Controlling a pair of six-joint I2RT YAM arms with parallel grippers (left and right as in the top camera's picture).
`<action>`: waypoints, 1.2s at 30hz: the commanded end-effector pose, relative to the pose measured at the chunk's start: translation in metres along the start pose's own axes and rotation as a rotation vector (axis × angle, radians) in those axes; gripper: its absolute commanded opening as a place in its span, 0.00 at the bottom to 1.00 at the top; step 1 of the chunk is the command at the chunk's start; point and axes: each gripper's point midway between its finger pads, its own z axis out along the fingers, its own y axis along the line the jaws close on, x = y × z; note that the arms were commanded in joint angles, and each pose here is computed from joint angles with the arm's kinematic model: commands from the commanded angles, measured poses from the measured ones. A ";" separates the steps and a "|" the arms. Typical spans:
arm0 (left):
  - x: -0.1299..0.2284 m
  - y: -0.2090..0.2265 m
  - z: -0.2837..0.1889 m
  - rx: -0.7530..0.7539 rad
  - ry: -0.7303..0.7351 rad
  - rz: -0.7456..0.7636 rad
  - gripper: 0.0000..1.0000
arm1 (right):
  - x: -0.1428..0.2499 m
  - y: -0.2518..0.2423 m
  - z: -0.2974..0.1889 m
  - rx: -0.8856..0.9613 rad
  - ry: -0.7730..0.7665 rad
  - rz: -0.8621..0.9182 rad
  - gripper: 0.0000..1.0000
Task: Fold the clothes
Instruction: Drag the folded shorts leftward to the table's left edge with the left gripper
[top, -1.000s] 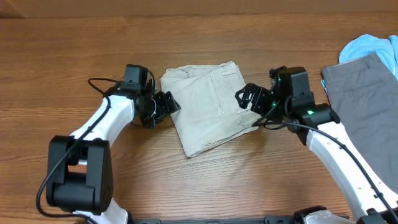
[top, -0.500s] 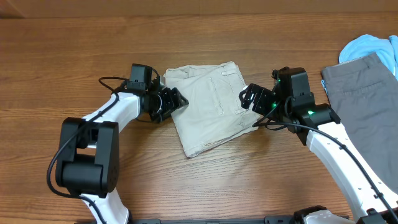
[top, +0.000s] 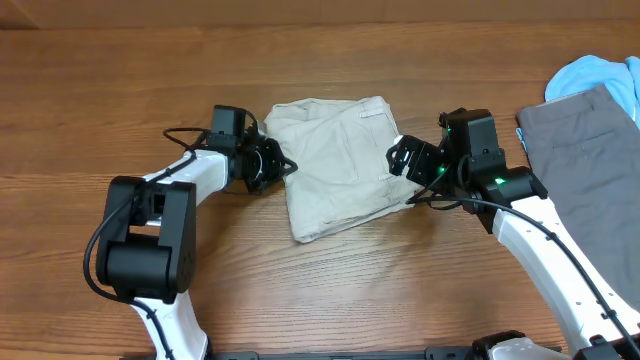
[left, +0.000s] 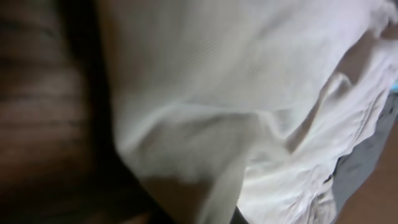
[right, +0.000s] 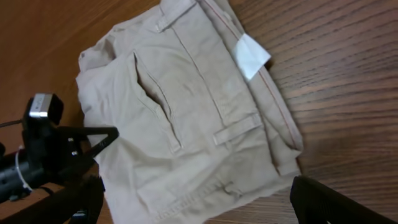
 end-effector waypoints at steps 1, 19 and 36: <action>-0.033 0.056 -0.012 -0.124 -0.121 -0.176 0.04 | -0.007 -0.008 -0.005 0.045 -0.042 -0.006 1.00; -0.118 0.234 -0.171 -0.073 -0.529 -0.933 0.04 | -0.010 -0.010 -0.005 0.055 -0.057 -0.006 1.00; -0.112 0.256 -0.190 0.016 -0.583 -1.331 0.04 | -0.009 -0.010 -0.004 0.057 -0.055 -0.005 1.00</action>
